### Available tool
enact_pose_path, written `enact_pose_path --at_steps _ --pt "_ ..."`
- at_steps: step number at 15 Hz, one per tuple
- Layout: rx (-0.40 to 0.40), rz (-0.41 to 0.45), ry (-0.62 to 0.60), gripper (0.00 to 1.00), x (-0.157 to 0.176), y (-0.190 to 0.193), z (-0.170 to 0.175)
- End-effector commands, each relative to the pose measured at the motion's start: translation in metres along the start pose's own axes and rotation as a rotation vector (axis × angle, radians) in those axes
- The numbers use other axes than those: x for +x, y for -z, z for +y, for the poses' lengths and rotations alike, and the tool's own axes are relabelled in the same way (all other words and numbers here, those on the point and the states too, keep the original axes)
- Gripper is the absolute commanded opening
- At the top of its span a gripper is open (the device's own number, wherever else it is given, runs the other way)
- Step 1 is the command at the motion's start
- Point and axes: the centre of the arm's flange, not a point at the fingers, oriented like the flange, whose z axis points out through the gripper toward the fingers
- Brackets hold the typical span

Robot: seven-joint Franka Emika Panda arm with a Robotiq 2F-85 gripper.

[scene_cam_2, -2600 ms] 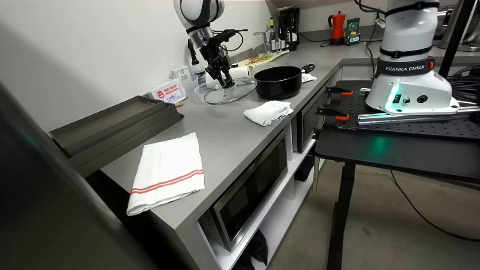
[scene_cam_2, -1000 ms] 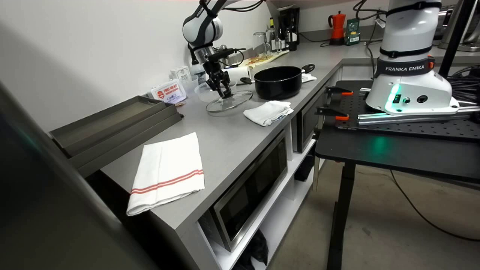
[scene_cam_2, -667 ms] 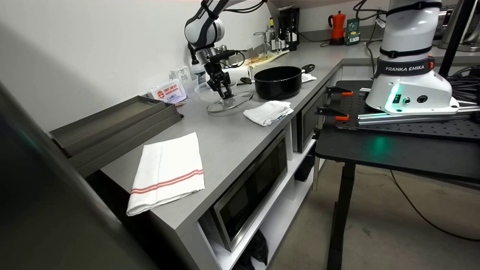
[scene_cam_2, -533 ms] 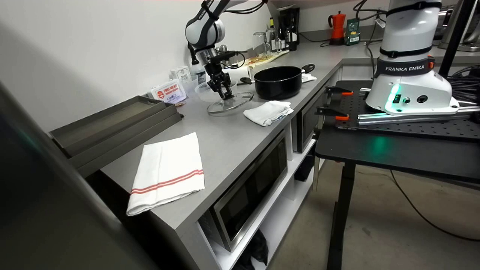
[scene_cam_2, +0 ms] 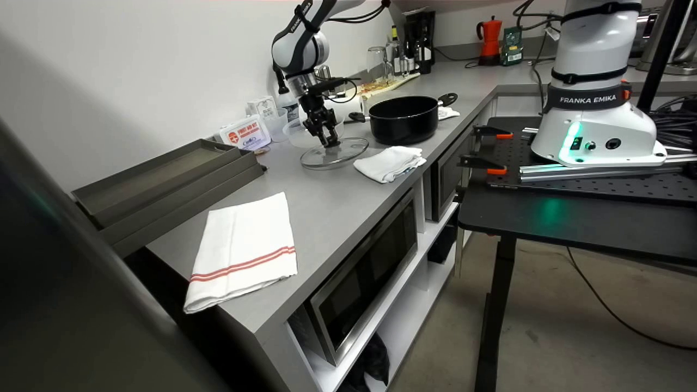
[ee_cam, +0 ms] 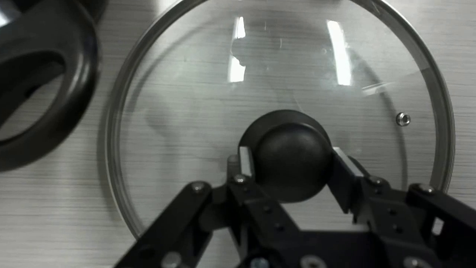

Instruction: Remove the glass lid from the black pot and put it on the table

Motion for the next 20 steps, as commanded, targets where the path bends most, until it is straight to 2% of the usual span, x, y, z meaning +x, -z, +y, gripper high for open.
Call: enact_pose_path --at_steps 1,12,13,14,15,16,17,19,20 --pt "0.035 0.022 0.048 0.26 -0.012 0.003 0.000" --pt "0.045 0.048 0.116 0.26 -0.028 -0.002 -0.001" --pt "0.045 0.049 0.121 0.35 -0.029 -0.002 0.000" --pt "0.045 0.050 0.124 0.30 -0.030 -0.003 0.000" --pt "0.045 0.052 0.127 0.30 -0.031 -0.003 0.000" --pt "0.045 0.053 0.130 0.39 -0.031 -0.003 0.001" --pt "0.045 0.053 0.133 0.39 -0.031 -0.003 0.001" --pt "0.046 0.054 0.137 0.45 -0.033 -0.003 0.001" --pt "0.046 0.053 0.139 0.52 -0.033 -0.003 0.001"
